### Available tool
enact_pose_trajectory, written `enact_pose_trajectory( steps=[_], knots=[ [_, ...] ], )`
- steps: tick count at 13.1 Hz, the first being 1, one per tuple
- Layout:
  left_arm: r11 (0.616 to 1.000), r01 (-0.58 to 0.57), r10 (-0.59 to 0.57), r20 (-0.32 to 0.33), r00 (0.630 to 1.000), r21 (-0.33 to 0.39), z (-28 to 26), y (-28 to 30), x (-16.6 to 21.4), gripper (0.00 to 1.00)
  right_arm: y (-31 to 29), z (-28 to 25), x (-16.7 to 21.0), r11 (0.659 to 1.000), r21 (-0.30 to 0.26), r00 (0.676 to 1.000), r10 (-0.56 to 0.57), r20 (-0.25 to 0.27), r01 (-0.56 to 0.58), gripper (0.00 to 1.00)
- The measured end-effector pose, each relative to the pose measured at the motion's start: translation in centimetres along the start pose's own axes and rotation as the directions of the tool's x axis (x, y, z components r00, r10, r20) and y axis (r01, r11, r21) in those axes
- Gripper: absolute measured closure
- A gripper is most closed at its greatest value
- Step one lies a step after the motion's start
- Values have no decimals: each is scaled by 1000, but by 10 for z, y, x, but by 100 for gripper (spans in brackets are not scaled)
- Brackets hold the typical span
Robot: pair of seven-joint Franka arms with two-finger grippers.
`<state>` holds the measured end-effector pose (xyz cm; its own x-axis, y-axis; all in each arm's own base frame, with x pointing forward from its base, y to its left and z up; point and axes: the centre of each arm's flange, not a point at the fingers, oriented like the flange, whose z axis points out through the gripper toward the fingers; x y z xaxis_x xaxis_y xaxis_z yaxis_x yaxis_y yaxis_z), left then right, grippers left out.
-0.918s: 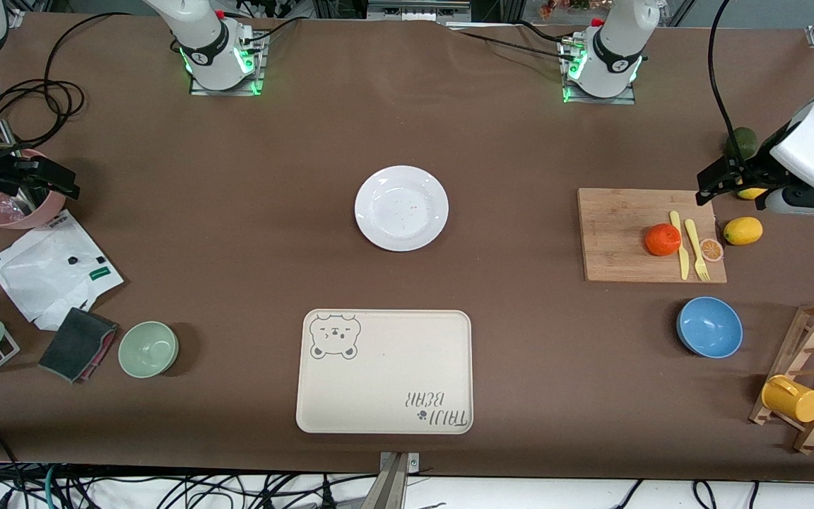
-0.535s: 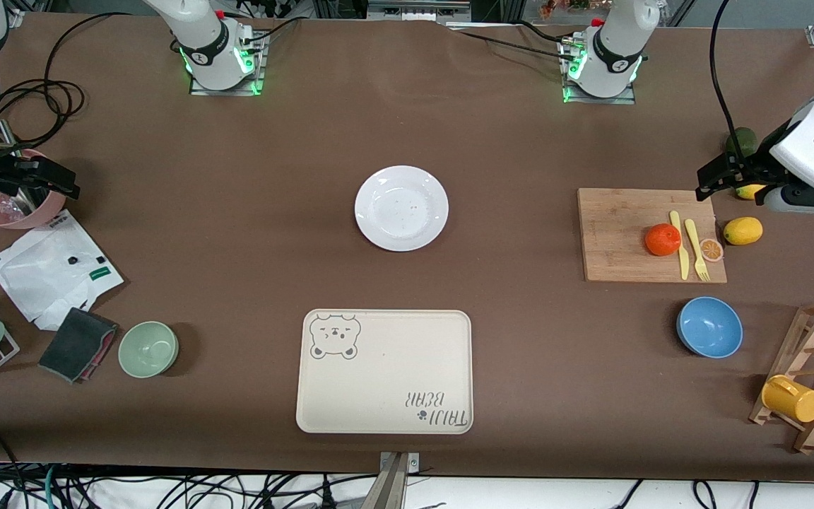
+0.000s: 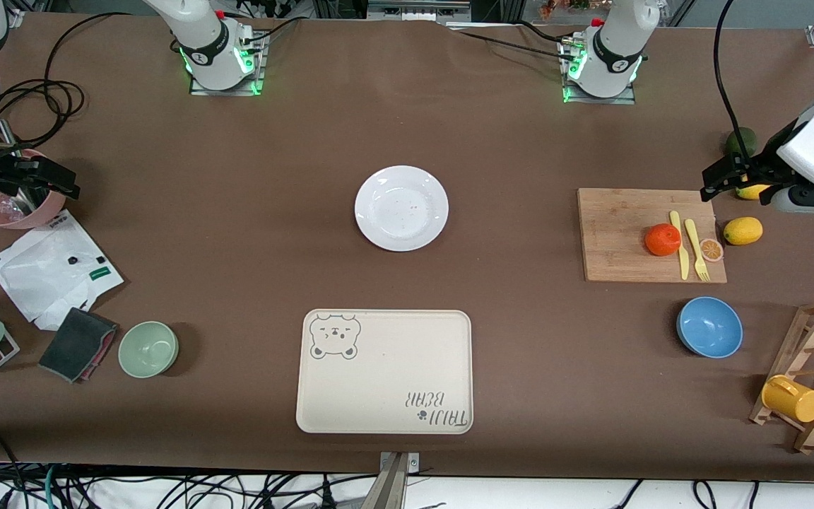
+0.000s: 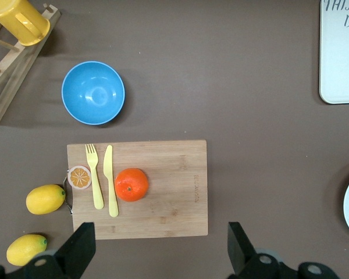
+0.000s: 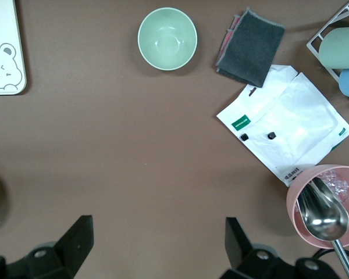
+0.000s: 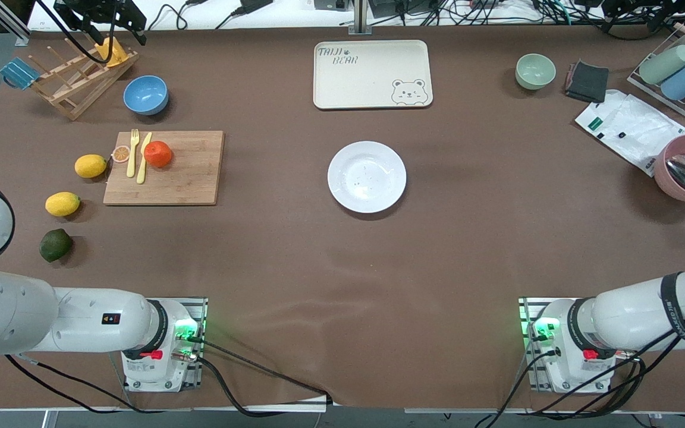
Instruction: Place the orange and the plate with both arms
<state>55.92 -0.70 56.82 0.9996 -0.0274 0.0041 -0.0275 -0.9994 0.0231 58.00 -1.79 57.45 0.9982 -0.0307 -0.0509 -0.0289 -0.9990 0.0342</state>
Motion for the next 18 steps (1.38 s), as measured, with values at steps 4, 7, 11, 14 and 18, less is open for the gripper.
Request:
enact_pose_trajectory(
  steps=[4,7,11,14,18],
  knots=[
    [1000,0,0,2,1000,0,0,0,0,0,0,0,0,1000,0,1000,0,0,0,0],
    [1000,-1,1,2,1000,0,0,1,0,0,0,0,0,1000,0,1000,0,0,0,0],
    [1000,-6,6,4,1000,0,0,3,0,0,0,0,0,1000,0,1000,0,0,0,0],
    [1000,-6,6,7,1000,0,1,3,-1,0,0,0,0,1000,0,1000,0,0,0,0],
    [1000,-6,6,14,1000,0,1,3,-1,0,0,0,0,1000,0,1000,0,0,0,0]
  ],
)
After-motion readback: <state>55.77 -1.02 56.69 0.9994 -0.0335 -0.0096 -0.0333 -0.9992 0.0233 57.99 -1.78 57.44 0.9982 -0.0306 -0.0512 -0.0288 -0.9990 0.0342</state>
